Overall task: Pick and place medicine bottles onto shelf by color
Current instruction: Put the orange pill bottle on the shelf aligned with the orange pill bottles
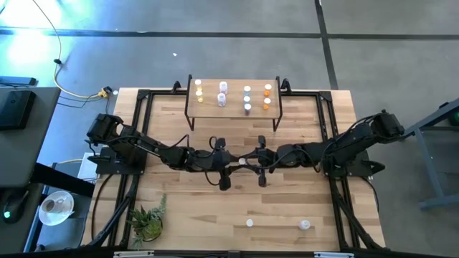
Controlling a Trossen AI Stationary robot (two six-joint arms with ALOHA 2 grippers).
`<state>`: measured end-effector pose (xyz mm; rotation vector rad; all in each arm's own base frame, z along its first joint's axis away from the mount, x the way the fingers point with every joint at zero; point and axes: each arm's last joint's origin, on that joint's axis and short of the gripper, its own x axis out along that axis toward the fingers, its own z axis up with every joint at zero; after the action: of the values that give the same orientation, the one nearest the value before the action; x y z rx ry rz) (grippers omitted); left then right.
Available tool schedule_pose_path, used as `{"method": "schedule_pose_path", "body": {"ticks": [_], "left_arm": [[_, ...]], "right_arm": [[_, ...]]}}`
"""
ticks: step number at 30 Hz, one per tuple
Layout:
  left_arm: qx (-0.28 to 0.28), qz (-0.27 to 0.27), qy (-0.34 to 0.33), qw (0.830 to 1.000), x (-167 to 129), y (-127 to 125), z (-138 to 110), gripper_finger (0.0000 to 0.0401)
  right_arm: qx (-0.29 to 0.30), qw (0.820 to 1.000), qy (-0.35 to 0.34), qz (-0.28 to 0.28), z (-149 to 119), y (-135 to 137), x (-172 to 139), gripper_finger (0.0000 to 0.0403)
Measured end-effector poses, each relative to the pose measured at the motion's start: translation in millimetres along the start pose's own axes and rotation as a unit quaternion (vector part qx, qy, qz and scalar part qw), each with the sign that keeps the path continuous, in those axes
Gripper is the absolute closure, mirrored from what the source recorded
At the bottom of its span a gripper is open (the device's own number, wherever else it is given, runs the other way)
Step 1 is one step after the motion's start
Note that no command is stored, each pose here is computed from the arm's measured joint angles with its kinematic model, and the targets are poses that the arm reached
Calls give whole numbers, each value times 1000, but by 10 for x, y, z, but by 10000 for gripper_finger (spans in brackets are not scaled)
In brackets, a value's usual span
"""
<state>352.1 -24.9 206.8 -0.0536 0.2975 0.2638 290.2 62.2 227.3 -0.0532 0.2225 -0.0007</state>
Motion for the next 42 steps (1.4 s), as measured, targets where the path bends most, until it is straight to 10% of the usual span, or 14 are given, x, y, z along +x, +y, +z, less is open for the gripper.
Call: {"method": "schedule_pose_path", "body": {"ticks": [11,23,42], "left_arm": [[1,1,0,1000,1,0,-1,307],[18,19,18,999,-1,15,-38,198],[59,-24,18,998,-343,-175,154,190]], "right_arm": [[-9,1000,1,1,-1,0,0,297],[-8,1000,-25,-14,134,-34,-109,297],[-39,972,-119,-198,691,-450,-823,297]]}}
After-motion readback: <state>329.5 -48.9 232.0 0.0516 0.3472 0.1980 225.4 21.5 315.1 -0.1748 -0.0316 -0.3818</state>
